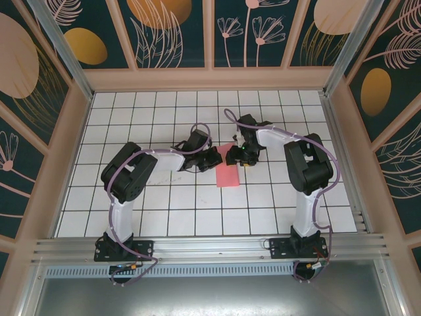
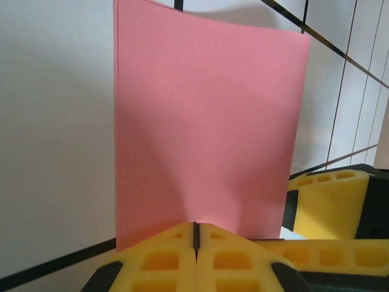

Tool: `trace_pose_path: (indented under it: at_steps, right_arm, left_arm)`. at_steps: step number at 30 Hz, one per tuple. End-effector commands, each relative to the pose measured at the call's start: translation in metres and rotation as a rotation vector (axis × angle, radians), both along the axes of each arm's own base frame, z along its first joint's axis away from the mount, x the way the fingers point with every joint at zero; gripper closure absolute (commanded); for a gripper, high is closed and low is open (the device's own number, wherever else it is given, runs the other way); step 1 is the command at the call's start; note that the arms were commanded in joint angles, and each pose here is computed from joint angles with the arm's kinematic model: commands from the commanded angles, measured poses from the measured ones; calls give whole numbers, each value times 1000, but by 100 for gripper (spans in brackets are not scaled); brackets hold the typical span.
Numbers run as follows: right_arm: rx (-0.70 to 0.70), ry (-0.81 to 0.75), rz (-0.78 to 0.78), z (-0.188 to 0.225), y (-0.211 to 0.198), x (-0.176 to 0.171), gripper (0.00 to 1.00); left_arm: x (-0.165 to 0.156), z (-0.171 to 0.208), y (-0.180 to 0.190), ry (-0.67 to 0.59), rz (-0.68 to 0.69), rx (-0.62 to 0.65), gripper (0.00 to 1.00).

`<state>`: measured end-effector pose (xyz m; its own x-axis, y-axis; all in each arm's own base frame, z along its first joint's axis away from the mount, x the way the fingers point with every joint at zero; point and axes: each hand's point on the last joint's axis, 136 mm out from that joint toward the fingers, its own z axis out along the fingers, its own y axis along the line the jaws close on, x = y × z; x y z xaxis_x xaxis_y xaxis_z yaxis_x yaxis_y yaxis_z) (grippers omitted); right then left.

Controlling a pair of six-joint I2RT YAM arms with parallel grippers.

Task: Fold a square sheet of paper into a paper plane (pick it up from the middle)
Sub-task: Hold the square sheet of paper at the center of the table.

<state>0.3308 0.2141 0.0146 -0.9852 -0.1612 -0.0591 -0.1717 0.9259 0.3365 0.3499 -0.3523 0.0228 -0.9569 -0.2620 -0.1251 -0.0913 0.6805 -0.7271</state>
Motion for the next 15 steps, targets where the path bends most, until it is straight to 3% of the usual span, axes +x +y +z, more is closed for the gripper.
trace_pose_path:
  at_steps: [1, 11, 15]
  right_arm:
    - [-186, 44, -39, -61, -40, -8, 38]
    - [-168, 24, -51, -54, -36, 0, 38]
    - [-112, -52, -87, -29, -28, 17, 35]
  left_arm:
    - [-5, -16, 2, 29, -8, 39, 100]
    - [-17, -38, 15, 69, -6, 92, 100]
    - [-20, -42, 18, 76, -8, 102, 100]
